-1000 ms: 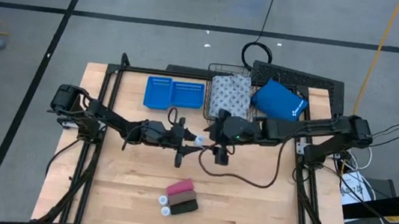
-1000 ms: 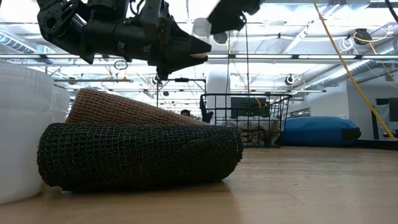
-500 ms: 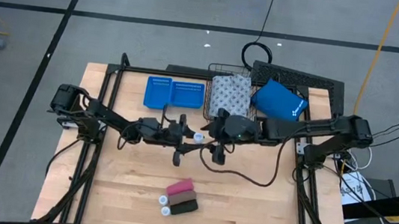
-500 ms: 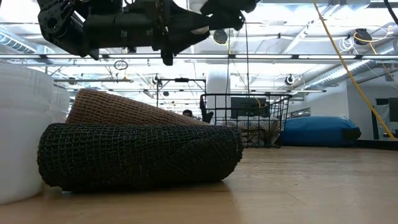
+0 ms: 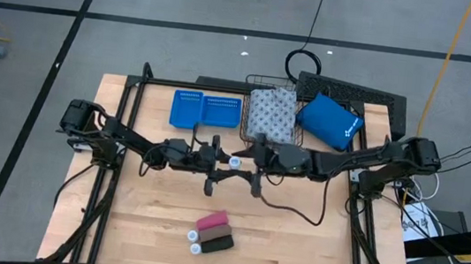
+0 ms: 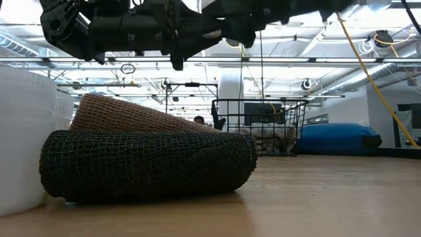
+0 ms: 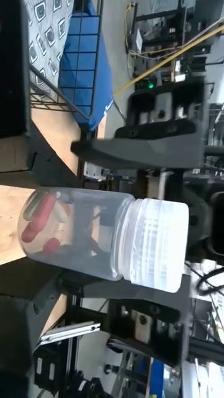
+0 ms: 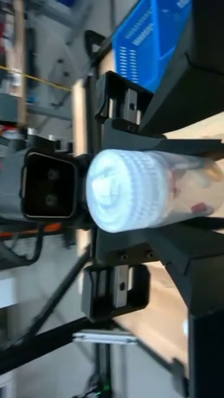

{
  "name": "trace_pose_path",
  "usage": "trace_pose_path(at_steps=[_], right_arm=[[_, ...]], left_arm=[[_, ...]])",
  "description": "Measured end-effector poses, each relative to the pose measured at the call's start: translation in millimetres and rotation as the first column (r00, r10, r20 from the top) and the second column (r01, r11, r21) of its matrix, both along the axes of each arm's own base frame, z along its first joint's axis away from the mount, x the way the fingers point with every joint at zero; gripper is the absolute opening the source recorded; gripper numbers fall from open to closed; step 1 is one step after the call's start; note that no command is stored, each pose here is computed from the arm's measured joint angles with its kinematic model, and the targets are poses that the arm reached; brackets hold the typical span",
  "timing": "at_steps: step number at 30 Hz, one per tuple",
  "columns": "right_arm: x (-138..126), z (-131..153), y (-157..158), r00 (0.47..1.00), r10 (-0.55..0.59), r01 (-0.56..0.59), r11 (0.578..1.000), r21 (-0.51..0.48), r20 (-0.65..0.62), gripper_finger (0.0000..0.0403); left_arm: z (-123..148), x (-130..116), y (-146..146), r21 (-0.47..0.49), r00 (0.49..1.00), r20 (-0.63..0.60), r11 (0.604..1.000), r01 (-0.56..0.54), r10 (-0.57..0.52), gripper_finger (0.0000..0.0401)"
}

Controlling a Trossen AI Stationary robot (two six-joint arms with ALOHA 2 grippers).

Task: Pick & Place Medicine items
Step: Put the transparent pill bottle into the right blue bin

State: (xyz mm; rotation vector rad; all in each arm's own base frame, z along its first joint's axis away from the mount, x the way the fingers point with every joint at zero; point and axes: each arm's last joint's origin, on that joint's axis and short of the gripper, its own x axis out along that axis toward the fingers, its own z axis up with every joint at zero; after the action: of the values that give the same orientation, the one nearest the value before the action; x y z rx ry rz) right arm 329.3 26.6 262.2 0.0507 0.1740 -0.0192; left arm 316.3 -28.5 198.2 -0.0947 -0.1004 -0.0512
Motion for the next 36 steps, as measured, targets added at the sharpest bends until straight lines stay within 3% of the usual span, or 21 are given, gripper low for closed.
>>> trace_pose_path(at_steps=[6, 15, 36], right_arm=[[-13.7, -20.0, -1.1, 0.99, 0.002, -0.004, 1.0, 0.012, 0.139, 0.0192], [-16.7, -24.0, -0.4, 0.989, 0.006, -0.008, 1.0, 0.013, 0.151, 0.0159], [-16.7, -21.3, -0.1, 0.983, 0.006, -0.009, 1.0, 0.016, 0.182, 0.0186]], left_arm=[[0.6, 0.0, 0.0, 0.0, 1.0, 0.006, 1.0, -0.001, 0.001, 0.0145], [0.4, 0.0, 0.0, 0.0, 1.0, 0.004, 1.0, -0.001, 0.001, 0.0145], [0.8, 0.0, -0.8, -0.018, 1.0, 0.003, 1.0, 0.021, -0.021, 0.0146]])
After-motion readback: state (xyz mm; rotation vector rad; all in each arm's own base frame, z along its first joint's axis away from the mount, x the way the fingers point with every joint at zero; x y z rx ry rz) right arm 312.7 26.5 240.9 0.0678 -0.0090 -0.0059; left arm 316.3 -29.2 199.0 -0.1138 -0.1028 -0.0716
